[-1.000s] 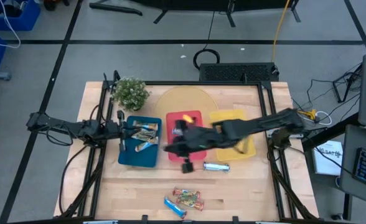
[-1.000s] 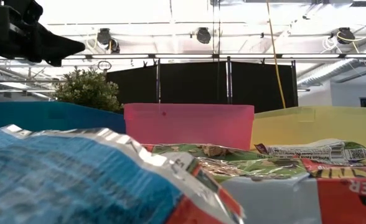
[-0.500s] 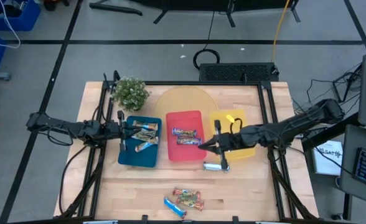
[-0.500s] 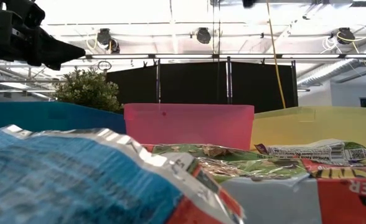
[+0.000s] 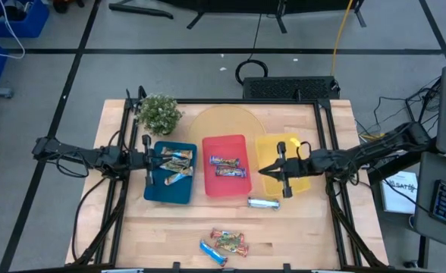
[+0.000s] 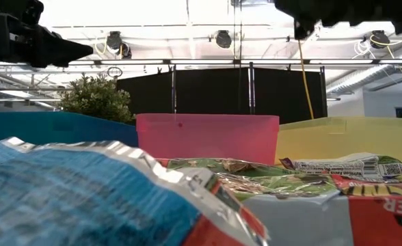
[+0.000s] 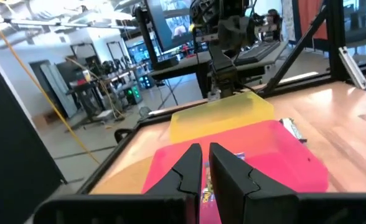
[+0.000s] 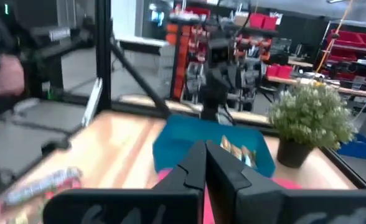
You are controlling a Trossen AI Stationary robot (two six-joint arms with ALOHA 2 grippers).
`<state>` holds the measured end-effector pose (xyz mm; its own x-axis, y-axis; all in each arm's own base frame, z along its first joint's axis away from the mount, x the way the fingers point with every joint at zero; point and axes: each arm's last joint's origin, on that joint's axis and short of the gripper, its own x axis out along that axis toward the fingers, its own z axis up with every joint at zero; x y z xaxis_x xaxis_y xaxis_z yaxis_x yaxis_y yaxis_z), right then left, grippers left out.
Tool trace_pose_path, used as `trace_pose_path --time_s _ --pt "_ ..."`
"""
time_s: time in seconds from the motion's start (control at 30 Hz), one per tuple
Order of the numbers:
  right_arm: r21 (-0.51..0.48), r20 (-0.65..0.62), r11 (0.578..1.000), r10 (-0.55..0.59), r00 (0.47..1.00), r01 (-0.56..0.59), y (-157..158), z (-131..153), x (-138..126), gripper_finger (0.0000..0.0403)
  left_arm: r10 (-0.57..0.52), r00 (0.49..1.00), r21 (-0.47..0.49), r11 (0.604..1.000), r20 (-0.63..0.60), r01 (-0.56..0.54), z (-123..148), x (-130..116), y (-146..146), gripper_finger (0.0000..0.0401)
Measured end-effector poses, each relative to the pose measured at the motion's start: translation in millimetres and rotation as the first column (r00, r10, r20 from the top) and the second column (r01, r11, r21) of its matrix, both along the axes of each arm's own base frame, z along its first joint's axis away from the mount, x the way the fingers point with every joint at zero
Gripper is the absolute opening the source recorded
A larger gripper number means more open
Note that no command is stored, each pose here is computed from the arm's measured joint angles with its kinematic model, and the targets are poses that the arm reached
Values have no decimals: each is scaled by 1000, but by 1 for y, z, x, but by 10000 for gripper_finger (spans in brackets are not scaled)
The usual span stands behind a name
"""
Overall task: Pick and place Granola Bars by type
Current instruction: Put the blue granola bar into the red bin
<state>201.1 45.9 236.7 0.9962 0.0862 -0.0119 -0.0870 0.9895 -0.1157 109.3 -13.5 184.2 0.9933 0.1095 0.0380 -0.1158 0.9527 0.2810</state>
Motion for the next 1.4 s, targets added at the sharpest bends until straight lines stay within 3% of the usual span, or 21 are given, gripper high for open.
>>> trace_pose_path --time_s 0.17,0.37,0.6,0.83,1.0,1.07,1.17,1.3,1.4 --pt "-35 -8 999 -25 1000 25 -7 -16 -9 0 4 1000 56 998 17 -5 2 0 0 40" --pt "2 -49 999 -32 998 32 -10 -33 -16 0 5 1000 56 998 22 -6 3 0 0 40" --pt "14 -127 1000 -14 992 16 -8 -55 -22 0 64 994 -46 997 84 -61 8 -1 2 40" --pt "-31 -95 1000 -3 996 1 -4 -47 -13 0 91 986 -156 985 142 -69 13 -2 3 40" --pt "-72 -127 993 -106 986 97 19 -21 11 0 109 986 -153 984 127 -89 11 -2 3 40" --pt "-145 -214 979 -172 962 143 33 -12 24 0 115 986 -147 984 120 -96 11 -2 4 40" --pt "-259 -369 944 -291 883 203 48 -5 45 0 118 987 -151 983 108 -101 9 -1 4 40" --pt "-287 -628 937 -341 699 199 60 -8 64 0 135 986 -158 980 96 -119 8 -1 4 40" --pt "-328 -722 928 -367 586 176 80 -13 75 0 137 987 -162 979 78 -123 6 -1 4 40"
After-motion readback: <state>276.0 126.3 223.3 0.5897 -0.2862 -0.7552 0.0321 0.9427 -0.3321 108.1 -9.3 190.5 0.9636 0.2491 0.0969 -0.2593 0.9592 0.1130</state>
